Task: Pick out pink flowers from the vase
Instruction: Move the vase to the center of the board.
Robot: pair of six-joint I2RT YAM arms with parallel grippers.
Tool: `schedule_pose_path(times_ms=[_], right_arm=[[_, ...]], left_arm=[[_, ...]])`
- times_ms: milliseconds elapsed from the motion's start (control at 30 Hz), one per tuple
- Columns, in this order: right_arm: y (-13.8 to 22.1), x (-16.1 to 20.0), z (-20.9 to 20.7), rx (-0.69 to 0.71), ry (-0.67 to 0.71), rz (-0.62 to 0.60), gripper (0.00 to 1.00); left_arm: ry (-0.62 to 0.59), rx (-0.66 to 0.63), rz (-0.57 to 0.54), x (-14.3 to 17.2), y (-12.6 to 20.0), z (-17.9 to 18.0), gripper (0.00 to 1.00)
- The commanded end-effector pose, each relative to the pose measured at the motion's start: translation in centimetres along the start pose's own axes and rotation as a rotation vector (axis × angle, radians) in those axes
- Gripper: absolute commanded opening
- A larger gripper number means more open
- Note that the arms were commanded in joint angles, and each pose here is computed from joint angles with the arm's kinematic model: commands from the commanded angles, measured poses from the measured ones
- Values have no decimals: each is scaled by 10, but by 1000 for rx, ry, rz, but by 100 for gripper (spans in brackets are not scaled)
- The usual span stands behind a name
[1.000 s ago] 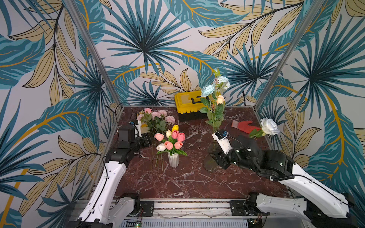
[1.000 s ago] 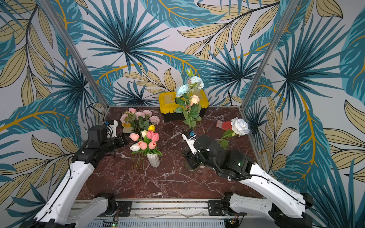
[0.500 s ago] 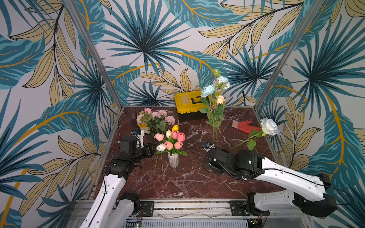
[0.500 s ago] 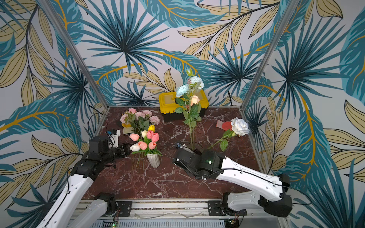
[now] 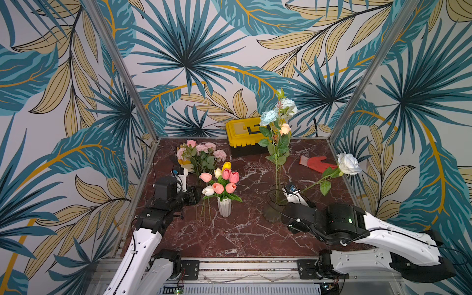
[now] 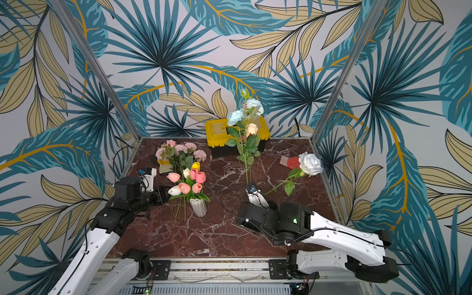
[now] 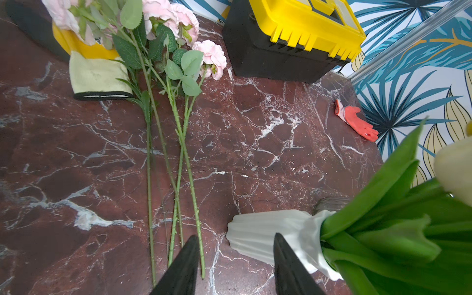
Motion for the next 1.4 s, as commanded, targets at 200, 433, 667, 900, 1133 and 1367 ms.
schedule_pose_path(times_ms=[200,433,667,900,1133,1367], right_arm=[[-63,27,32,3,-245,-78,85],[-100,20,51,121,-275,-276,87],[-107,17,46,281,-344,-400,87],[-117,32,41,311,-403,-425,84],[-136,42,44,331,-425,-438,77],[-165,40,36,376,-427,-420,73]], left_arm=[[-27,16,-1,7,2,-1,49],[-38,22,-15,7,6,-3,50],[-43,26,-12,7,6,-4,50],[-45,29,-13,8,6,-4,50],[-42,26,-11,7,5,-4,50],[-38,27,0,8,3,-4,50]])
Point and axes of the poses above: each gripper's point midway between its finger pads, its own y axis back along the fingers, its own z axis along the line the jaws close on, x = y × z, the point moved 9 cm from there along y, back along the fingers, and after that the axes turned 9 degrees about y, right-handed, at the moved point
